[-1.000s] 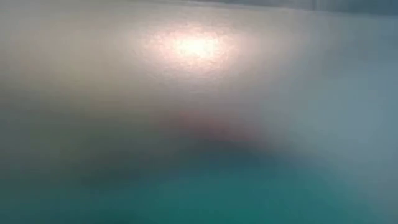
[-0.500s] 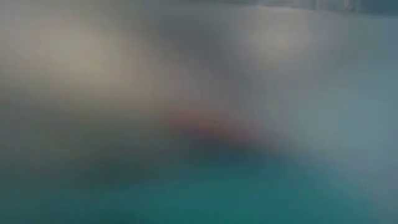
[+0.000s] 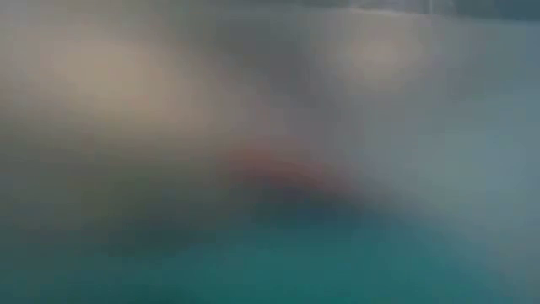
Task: Pick & Place Kitchen Items
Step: Put the green table knife into the transparent bin
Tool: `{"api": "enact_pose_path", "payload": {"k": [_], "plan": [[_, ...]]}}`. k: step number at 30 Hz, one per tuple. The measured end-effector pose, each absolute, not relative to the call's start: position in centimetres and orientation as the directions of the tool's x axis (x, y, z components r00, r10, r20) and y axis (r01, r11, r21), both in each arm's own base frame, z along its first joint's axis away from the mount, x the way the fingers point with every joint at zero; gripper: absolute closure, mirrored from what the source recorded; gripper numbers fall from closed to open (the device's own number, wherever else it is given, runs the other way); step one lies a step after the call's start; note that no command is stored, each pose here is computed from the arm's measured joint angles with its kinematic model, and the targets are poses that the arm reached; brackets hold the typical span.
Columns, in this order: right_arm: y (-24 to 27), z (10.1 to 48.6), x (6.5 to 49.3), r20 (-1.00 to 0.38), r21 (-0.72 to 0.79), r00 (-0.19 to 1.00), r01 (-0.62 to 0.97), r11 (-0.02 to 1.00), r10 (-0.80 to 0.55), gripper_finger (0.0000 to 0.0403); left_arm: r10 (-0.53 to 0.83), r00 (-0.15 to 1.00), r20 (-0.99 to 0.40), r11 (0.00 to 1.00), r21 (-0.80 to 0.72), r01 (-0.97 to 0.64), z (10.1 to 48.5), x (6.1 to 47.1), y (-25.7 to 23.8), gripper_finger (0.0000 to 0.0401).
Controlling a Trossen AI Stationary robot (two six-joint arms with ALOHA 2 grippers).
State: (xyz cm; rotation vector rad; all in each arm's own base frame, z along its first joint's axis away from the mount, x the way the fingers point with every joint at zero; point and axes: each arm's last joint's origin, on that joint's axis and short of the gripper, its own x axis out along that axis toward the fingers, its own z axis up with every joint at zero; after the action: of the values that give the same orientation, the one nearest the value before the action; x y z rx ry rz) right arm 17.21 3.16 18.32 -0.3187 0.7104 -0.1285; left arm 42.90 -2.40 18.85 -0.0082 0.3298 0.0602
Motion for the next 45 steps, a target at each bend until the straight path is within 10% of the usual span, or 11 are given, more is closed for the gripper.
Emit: {"api": "enact_pose_path", "payload": {"k": [12, 23, 30, 45], "plan": [[3.7, 19.5, 17.8, -0.565, -0.171, 0.81, 0.071, 0.983, -0.157, 0.024, -0.019, 0.945, -0.327, 1.0, -0.018, 0.013, 18.8, 42.8, -3.6, 0.0275], [2.8, 20.2, 18.5, -0.513, 0.046, 0.783, 0.435, 0.899, -0.352, 0.024, -0.305, 0.936, -0.178, 0.944, -0.187, 0.272, 19.4, 43.4, -5.1, 0.0324], [2.1, 18.1, 19.6, -0.603, 0.033, 0.695, 0.511, 0.859, -0.391, 0.0241, -0.335, 0.924, -0.187, 0.931, -0.219, 0.293, 16.9, 46.8, -6.5, 0.0395], [2.0, 17.2, 20.4, -0.613, -0.023, 0.678, 0.499, 0.867, -0.406, 0.0241, -0.334, 0.9, -0.28, 0.936, -0.212, 0.281, 13.7, 51.9, -8.0, 0.0399]]}}
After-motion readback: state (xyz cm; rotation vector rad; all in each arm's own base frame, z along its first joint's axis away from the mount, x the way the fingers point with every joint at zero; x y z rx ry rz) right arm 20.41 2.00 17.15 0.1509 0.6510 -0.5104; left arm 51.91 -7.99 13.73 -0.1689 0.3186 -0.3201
